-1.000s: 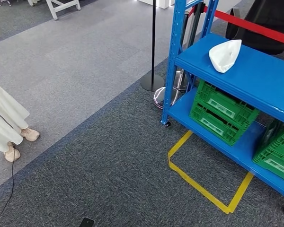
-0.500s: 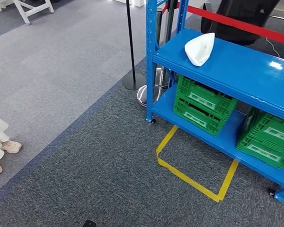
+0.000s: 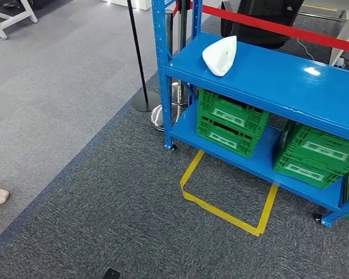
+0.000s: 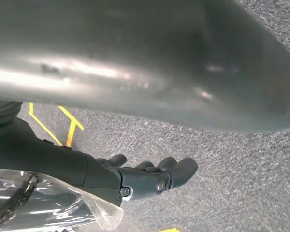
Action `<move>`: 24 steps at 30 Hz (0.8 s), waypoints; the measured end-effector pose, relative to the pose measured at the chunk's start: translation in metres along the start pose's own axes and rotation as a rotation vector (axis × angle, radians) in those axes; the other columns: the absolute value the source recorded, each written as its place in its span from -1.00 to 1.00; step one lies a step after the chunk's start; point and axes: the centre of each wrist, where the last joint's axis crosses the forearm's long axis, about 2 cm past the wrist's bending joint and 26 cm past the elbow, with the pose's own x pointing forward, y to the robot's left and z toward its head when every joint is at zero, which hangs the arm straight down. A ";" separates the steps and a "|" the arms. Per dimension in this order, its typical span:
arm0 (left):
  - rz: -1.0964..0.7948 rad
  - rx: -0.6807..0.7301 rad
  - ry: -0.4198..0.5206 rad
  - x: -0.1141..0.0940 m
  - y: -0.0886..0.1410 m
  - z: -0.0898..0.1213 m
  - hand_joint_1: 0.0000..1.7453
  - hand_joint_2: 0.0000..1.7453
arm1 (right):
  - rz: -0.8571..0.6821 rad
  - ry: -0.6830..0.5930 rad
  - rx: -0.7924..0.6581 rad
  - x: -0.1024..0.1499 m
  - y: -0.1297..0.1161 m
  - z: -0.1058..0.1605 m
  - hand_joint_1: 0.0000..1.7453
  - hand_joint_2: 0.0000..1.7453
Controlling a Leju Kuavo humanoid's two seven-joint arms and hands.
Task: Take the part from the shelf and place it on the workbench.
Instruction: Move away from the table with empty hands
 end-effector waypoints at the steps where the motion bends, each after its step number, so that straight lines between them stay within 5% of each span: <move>1: 0.003 -0.005 -0.007 0.000 0.000 0.000 -1.00 -1.00 | -0.003 0.007 0.003 -0.001 0.000 0.000 -1.00 -1.00; 24: -0.001 -0.032 -0.059 -0.001 -0.002 -0.003 -1.00 -1.00 | -0.050 0.071 0.027 0.003 0.000 -0.004 -1.00 -1.00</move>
